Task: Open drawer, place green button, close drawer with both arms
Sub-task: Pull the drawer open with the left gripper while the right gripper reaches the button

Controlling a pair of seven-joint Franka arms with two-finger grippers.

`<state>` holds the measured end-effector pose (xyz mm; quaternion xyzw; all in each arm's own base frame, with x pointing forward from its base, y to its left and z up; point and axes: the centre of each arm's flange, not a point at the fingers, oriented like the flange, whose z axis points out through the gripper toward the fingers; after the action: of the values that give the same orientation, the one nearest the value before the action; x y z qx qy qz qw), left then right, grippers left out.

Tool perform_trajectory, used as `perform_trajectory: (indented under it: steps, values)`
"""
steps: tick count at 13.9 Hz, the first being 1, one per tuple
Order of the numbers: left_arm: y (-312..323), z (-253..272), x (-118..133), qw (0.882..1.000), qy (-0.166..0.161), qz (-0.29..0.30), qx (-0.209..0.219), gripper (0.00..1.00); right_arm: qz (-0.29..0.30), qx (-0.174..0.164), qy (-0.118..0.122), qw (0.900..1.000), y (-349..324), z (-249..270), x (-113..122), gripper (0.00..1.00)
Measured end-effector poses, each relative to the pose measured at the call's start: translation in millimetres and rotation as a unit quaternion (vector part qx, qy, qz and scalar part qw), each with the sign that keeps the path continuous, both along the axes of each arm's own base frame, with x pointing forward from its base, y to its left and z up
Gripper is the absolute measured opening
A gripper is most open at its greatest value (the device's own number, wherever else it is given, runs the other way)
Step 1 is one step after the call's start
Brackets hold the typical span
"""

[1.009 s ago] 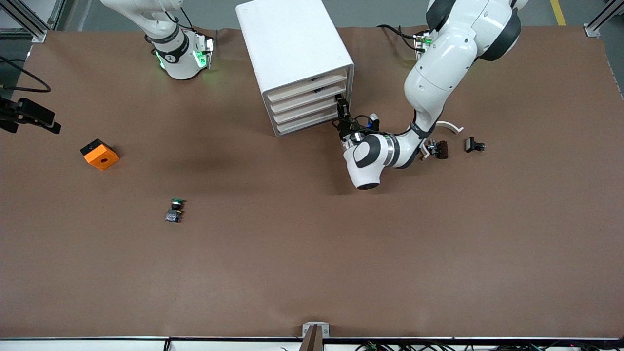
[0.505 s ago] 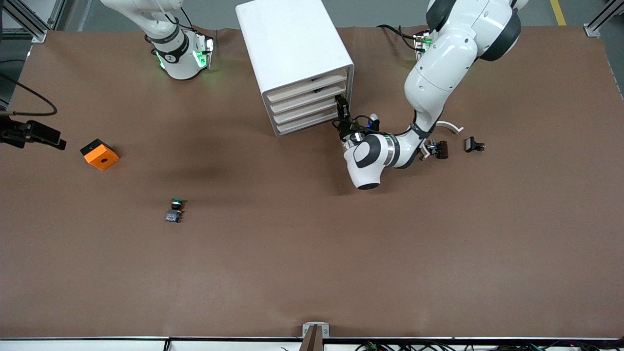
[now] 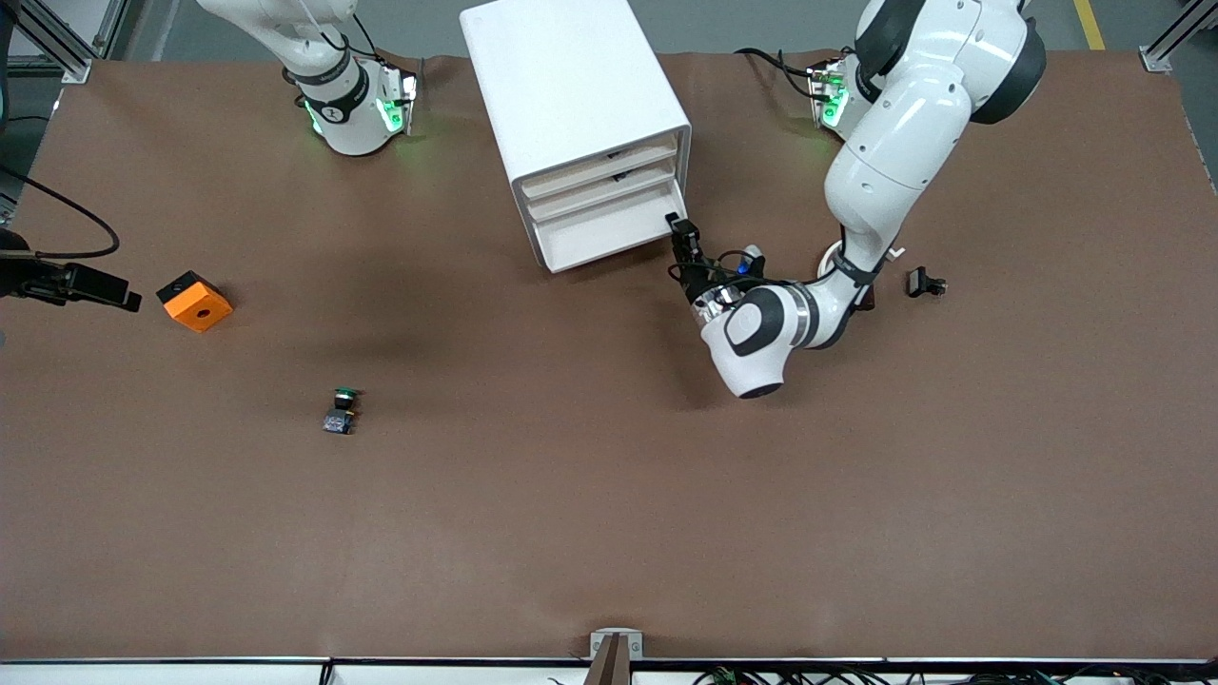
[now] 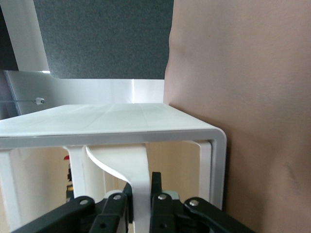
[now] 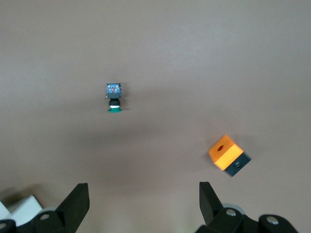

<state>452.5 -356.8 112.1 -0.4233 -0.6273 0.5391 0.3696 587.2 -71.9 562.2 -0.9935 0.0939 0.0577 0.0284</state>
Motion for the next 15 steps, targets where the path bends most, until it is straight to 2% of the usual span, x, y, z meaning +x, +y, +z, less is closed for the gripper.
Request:
perform_trajectory:
  steps: [5,9,11,13,15]
  values:
    - [29,5,35,0.998,-0.007,0.062,-0.019,0.18,-0.107,-0.017,0.014,0.994,88,1,3,1.0]
    - [41,10,50,0.996,-0.013,0.082,-0.025,0.18,-0.129,-0.024,0.016,0.991,129,2,0,1.0]
    - [41,10,50,0.996,-0.013,0.083,-0.025,0.22,-0.134,-0.021,0.001,0.991,128,-1,5,1.0]
    - [41,12,51,0.996,-0.011,0.085,-0.029,0.41,-0.132,-0.015,-0.029,0.991,133,-19,14,1.0]
    - [40,16,55,0.996,-0.014,0.085,-0.033,0.64,-0.105,-0.012,-0.054,0.993,148,-58,24,1.0]
